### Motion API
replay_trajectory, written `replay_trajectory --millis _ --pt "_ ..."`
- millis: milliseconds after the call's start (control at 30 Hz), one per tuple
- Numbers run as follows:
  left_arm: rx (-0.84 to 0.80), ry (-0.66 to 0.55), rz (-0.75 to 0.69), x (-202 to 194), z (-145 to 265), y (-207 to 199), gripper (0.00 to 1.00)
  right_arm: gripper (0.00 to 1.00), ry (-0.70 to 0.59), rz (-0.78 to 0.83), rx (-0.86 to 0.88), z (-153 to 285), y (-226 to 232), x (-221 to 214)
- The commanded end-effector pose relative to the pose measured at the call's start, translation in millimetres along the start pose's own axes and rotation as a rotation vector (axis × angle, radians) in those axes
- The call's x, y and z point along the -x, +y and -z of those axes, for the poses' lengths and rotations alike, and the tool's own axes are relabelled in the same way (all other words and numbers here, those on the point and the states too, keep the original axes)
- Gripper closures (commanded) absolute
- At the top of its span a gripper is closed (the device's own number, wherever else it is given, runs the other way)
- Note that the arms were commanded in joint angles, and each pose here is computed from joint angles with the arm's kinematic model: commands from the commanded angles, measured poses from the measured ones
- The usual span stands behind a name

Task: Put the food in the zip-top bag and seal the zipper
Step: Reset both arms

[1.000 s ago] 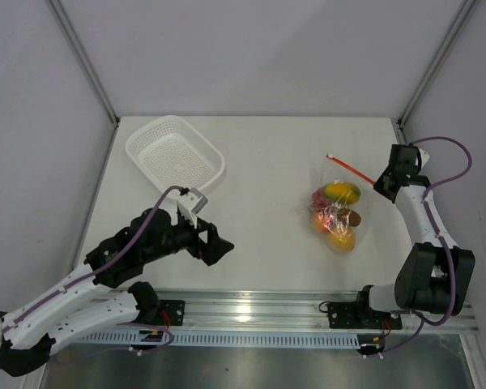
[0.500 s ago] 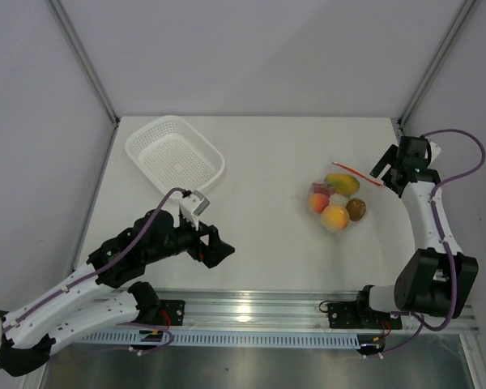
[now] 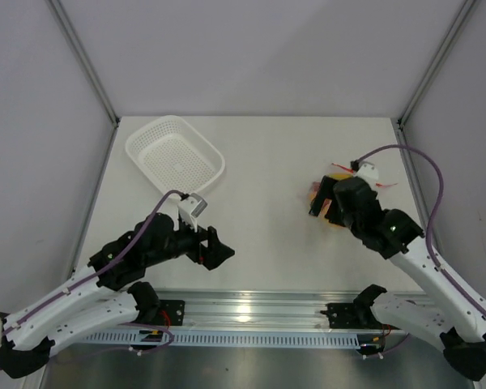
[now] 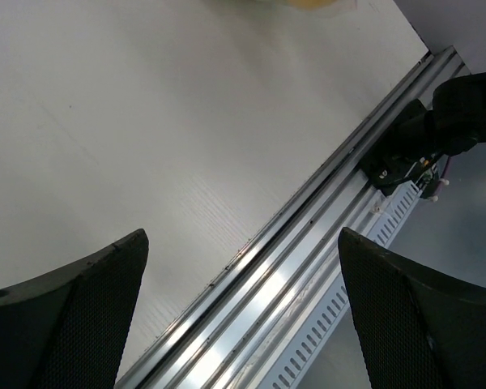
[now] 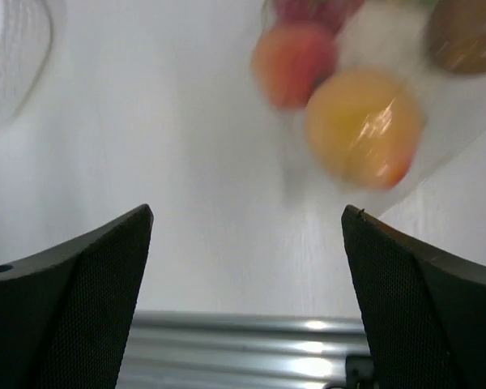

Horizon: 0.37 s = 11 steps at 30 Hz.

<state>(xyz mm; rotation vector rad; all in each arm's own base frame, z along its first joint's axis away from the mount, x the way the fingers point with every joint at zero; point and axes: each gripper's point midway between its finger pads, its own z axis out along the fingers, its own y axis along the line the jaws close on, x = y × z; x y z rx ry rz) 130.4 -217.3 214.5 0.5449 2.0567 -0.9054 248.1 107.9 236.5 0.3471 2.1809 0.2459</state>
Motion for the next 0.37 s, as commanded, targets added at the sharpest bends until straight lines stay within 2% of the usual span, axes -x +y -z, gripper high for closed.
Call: replay_trajectory --millis 0,67,100,200,233,333 --pt "-0.014 -0.019 0.077 -3.1 -4.5 -1.6 0.01 0.01 0.078 -0.019 -0.015 12.4 1.8 -51.1" --pt "-0.062 -0.043 0.099 -0.6 -3.6 -9.7 0.00 0.01 0.118 0.005 0.013 23.5 16.6 -77.9" --pt "-0.073 -0.023 0.124 -11.7 -7.6 -8.6 0.00 0.01 0.142 0.040 -0.014 28.2 11.5 -89.8" --pt "-0.153 -0.043 0.170 -18.1 -5.3 -18.6 0.01 0.01 0.136 0.102 -0.017 40.7 20.9 -116.6" --pt "-0.167 -0.050 0.180 -18.9 -3.9 -20.2 0.00 0.01 0.128 0.166 -0.015 47.0 20.1 -127.3" --pt "-0.215 -0.070 0.204 -27.5 1.4 -23.1 0.01 0.00 0.084 0.133 0.023 51.4 27.3 -138.1"
